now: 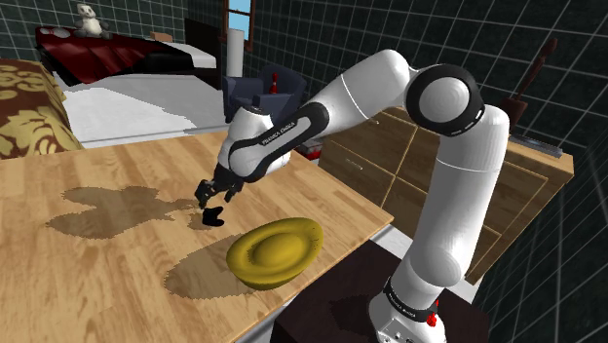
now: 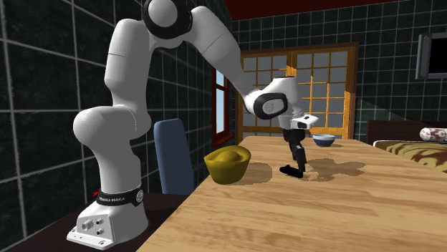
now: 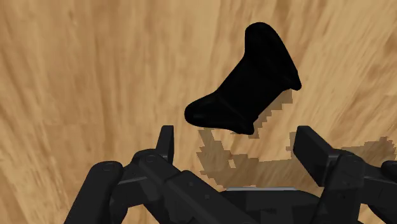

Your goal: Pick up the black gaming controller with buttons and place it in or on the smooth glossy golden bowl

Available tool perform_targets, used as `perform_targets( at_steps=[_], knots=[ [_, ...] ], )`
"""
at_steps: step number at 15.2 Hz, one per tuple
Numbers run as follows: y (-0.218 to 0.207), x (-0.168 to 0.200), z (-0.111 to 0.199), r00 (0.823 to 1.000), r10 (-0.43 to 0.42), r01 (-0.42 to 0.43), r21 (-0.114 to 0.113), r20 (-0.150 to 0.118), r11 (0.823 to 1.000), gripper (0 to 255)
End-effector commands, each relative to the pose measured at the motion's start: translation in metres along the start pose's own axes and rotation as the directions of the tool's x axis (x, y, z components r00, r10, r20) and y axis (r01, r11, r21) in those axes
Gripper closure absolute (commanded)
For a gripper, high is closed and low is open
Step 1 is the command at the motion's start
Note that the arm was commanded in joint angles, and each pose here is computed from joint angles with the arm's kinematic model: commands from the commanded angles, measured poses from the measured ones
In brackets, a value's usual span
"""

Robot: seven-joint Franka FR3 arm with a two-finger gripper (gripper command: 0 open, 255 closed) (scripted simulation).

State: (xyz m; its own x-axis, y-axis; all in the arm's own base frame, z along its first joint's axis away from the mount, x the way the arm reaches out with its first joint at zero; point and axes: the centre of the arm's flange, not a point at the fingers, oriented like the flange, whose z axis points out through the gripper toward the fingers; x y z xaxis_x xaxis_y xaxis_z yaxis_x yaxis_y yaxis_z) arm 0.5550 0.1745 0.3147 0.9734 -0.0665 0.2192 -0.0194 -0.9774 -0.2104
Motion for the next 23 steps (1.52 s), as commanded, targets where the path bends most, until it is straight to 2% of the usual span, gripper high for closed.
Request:
perform_targets(
  at_steps=[1,6,13,14,23],
  knots=[
    [0.004,0.0,0.007,0.999,0.034,-0.034,0.022,-0.028,0.999,0],
    [0.004,0.0,0.031,0.999,0.034,-0.034,0.022,-0.028,0.999,0],
    [0.004,0.0,0.031,0.999,0.034,-0.034,0.022,-0.028,0.999,0],
    [0.004,0.0,0.031,0.999,0.034,-0.034,0.022,-0.028,0.999,255],
    [0.004,0.0,0.031,0.999,0.034,-0.034,0.022,-0.028,0.999,255]
  ],
)
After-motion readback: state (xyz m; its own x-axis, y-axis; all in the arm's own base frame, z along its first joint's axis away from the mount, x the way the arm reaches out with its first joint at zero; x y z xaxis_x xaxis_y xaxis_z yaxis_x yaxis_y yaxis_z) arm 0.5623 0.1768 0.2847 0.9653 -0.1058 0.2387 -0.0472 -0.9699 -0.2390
